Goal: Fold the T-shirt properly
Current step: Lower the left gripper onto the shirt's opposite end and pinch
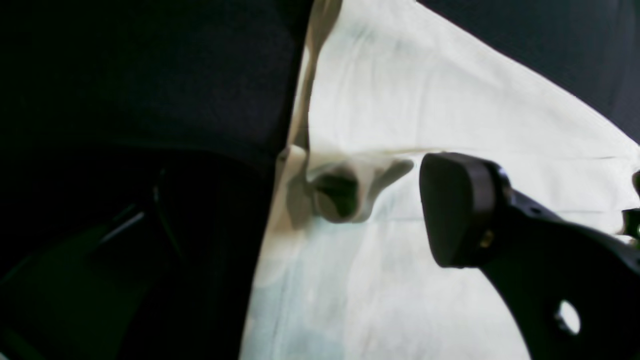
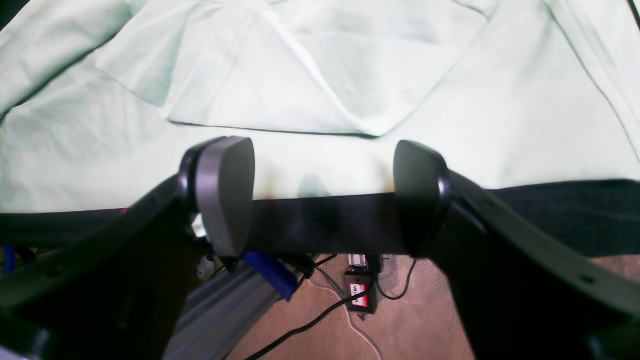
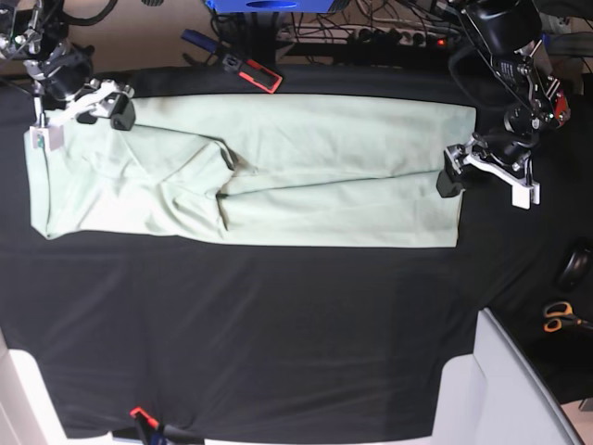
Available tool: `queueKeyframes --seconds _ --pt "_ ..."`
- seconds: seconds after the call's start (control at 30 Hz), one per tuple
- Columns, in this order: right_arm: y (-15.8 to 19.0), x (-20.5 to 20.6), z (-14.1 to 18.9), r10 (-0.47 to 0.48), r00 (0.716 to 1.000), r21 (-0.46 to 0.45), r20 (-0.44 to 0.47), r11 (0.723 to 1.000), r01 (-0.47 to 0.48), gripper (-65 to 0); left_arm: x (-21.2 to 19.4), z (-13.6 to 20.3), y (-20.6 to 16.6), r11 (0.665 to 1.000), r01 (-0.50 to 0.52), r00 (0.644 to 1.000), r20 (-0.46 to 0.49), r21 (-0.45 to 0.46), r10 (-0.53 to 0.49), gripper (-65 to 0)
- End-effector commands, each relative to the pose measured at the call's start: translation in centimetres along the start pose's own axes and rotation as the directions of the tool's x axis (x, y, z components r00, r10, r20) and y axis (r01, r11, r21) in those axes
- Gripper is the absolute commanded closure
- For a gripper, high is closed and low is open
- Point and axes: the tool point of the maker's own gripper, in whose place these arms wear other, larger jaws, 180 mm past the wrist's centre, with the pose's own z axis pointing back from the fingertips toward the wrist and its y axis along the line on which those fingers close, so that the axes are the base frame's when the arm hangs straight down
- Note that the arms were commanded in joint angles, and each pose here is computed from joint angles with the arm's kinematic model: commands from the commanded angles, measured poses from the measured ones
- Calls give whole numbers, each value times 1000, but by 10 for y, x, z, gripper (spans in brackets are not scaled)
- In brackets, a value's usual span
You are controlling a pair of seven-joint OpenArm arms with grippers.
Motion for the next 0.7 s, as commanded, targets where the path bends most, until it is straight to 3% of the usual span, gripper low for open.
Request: queueKeyframes --seconds 0.0,0.13,0.67 --pt "6 10 3 24 999 33 38 999 -25 -414 -9 -1 0 1000 15 998 -53 5 -14 -620" --pt "18 6 3 74 997 97 35 992 -77 -412 -16 -2 -3 1000 8 998 -64 0 -8 -618" --pt "12 -8 -3 44 999 93 -2 995 -43 -412 -49 -9 -8 998 -56 990 -132 -13 53 -613"
